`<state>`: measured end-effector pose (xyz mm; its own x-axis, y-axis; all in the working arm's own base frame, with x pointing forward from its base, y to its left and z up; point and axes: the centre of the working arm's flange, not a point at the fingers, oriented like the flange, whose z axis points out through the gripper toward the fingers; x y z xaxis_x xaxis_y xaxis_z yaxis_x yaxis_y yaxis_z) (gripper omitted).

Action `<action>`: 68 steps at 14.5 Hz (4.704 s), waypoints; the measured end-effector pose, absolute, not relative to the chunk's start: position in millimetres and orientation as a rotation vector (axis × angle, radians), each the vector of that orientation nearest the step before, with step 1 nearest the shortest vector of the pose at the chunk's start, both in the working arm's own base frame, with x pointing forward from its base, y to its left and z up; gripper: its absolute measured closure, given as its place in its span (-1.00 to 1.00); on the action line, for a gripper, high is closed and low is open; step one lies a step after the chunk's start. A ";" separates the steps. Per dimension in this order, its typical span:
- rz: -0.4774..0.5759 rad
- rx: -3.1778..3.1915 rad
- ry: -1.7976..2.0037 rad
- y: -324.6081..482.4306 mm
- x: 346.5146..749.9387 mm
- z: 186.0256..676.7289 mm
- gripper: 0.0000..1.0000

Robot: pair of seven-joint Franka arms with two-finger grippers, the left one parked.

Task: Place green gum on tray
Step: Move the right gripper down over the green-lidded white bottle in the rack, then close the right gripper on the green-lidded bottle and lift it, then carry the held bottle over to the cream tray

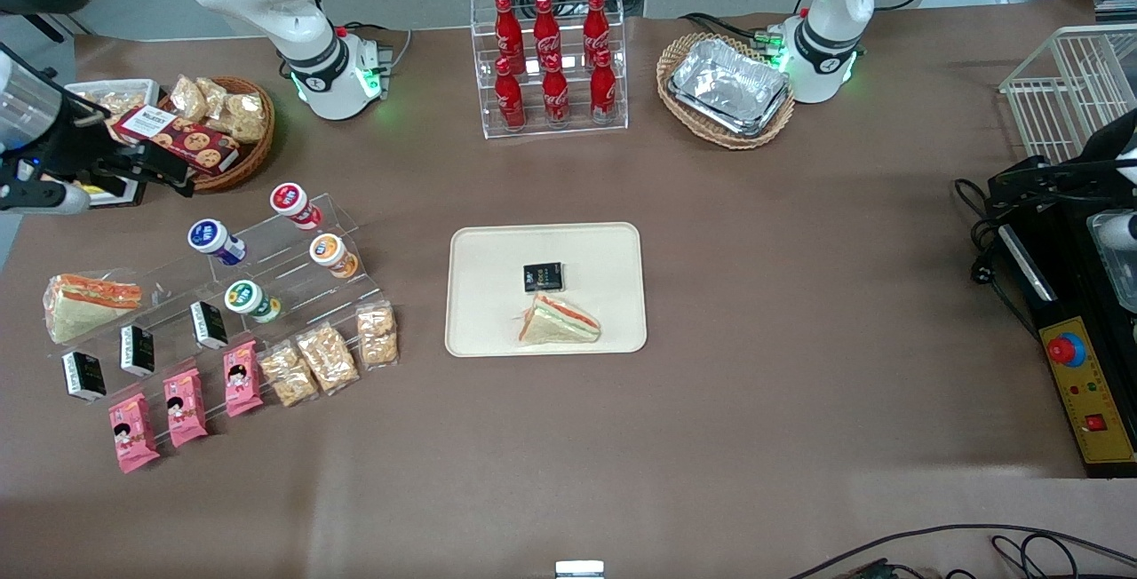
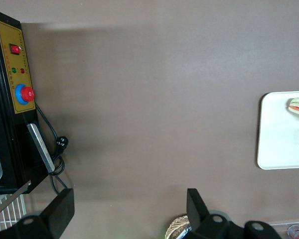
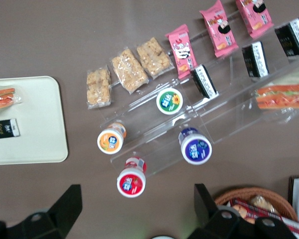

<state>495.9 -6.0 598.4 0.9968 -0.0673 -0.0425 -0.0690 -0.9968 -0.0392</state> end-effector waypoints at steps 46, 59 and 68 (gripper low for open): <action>-0.105 -3.154 -0.339 -45.0 530.7 315.1 -0.93; 0.006 -3.107 -0.379 -42.4 541.0 425.6 -0.17; 0.119 -3.079 -0.300 25.7 541.7 567.9 -0.17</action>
